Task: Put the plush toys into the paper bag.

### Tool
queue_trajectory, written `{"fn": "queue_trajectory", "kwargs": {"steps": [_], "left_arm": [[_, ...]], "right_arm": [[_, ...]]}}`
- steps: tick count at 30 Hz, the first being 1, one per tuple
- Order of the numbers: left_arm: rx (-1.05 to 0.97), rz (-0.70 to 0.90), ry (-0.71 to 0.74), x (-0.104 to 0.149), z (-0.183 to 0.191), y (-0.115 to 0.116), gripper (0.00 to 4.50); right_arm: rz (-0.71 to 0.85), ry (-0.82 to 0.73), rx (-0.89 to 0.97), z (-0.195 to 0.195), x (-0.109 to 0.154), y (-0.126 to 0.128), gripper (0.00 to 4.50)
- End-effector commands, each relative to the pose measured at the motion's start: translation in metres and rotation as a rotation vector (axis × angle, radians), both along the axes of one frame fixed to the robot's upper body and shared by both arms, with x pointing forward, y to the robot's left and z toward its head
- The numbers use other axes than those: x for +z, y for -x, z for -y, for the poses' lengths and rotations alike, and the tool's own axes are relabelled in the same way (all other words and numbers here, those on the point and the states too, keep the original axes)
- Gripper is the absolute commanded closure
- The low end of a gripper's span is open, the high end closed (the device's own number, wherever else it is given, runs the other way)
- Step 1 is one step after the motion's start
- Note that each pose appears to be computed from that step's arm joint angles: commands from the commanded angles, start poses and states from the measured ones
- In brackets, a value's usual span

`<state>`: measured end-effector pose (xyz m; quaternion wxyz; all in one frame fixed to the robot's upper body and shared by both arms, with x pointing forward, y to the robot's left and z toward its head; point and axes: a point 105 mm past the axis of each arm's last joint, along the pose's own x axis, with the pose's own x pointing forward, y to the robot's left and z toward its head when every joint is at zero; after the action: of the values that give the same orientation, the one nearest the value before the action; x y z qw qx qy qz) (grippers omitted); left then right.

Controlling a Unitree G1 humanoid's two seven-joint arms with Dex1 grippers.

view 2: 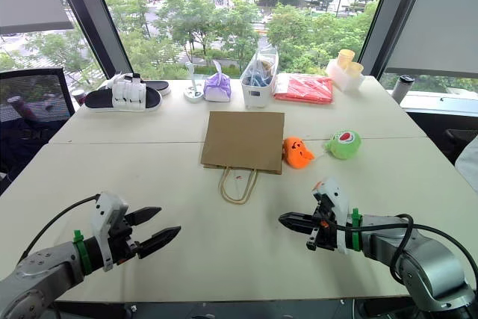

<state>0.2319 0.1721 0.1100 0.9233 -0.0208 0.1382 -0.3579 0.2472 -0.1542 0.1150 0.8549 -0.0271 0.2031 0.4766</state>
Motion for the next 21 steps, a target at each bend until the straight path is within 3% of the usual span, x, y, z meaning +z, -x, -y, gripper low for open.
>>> {"fn": "queue_trajectory", "kwargs": {"steps": [1,11,19,21], "left_arm": [[0.000,0.044,-0.019,0.009,-0.004,-0.002,0.00],[0.017,0.051,-0.002,0.015,-0.008,-0.006,0.00],[-0.201,0.252,-0.407,0.048,-0.034,-0.021,0.00],[-0.234,0.314,-0.472,0.051,-0.038,-0.036,0.00]], "right_arm": [[0.043,-0.005,0.006,-0.003,0.008,-0.002,4.45],[0.044,-0.009,-0.001,-0.004,0.007,-0.002,4.45],[0.046,-0.024,0.036,-0.012,0.019,-0.004,4.45],[0.049,-0.034,0.065,-0.021,0.022,0.000,4.45]]}}
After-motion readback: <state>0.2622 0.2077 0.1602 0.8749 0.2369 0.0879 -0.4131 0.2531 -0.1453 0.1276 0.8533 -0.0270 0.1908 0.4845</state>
